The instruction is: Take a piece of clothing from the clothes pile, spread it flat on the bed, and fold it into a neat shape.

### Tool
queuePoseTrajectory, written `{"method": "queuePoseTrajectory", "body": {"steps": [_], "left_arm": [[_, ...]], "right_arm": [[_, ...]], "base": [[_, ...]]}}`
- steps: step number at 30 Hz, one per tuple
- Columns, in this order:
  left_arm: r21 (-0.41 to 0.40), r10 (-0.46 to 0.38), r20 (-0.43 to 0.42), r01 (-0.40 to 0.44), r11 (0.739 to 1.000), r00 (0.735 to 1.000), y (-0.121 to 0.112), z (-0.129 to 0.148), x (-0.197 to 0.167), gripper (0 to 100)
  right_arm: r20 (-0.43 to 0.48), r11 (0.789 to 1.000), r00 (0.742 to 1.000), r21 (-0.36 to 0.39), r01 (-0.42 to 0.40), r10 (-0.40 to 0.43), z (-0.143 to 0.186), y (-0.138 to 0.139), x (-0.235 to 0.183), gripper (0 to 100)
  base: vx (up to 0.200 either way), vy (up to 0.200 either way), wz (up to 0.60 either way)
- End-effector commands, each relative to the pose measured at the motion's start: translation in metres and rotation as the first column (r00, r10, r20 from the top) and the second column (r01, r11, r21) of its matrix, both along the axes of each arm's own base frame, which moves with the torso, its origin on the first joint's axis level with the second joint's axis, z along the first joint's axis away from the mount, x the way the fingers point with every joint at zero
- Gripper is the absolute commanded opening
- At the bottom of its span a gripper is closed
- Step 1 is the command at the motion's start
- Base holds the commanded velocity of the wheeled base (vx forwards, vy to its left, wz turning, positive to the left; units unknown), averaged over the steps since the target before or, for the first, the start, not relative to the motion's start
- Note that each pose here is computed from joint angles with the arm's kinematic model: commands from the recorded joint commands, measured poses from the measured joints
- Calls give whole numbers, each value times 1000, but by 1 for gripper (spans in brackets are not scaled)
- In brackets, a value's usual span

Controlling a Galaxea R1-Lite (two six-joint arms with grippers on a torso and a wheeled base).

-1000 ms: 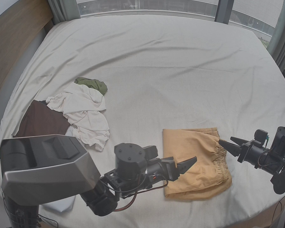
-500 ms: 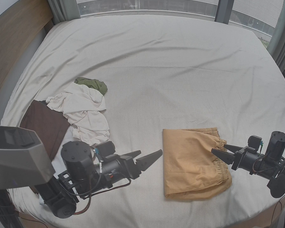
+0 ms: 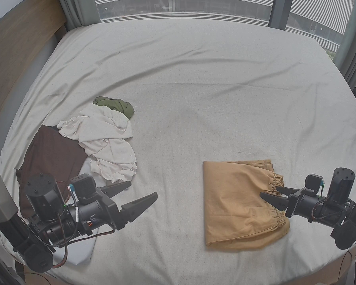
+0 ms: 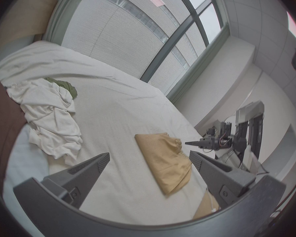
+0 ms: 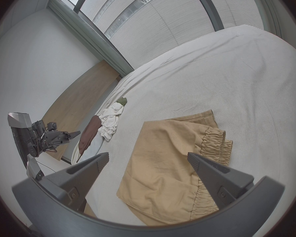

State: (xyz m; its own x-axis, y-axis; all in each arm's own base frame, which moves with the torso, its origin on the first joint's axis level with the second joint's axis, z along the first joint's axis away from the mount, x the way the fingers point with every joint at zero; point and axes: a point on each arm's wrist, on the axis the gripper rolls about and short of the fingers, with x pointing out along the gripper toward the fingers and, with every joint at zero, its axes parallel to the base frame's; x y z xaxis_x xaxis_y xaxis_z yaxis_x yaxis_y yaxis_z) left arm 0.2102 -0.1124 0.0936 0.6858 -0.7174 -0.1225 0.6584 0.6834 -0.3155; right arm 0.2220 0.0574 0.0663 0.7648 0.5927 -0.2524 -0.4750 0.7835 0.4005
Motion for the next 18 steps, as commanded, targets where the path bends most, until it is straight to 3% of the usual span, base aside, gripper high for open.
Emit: {"method": "queuePoseTrajectory", "body": {"steps": [1, 6, 18], "left_arm": [[45, 16, -9, -15, 999, 1000, 9, -6, -6, 100], [132, 6, 20, -9, 991, 1000, 14, -13, -13, 100], [201, -11, 6, 9, 979, 1000, 18, -23, -19, 100]], "right_arm": [[-26, 1000, 1000, -8, 11, -11, -5, -3, -1, 100], [-47, 998, 998, -43, 48, -50, -13, -14, 0, 100], [-122, 990, 986, -94, 102, -113, -32, -31, -1, 100]], "base": [[0, 0, 0], [0, 0, 0], [0, 0, 0]]}}
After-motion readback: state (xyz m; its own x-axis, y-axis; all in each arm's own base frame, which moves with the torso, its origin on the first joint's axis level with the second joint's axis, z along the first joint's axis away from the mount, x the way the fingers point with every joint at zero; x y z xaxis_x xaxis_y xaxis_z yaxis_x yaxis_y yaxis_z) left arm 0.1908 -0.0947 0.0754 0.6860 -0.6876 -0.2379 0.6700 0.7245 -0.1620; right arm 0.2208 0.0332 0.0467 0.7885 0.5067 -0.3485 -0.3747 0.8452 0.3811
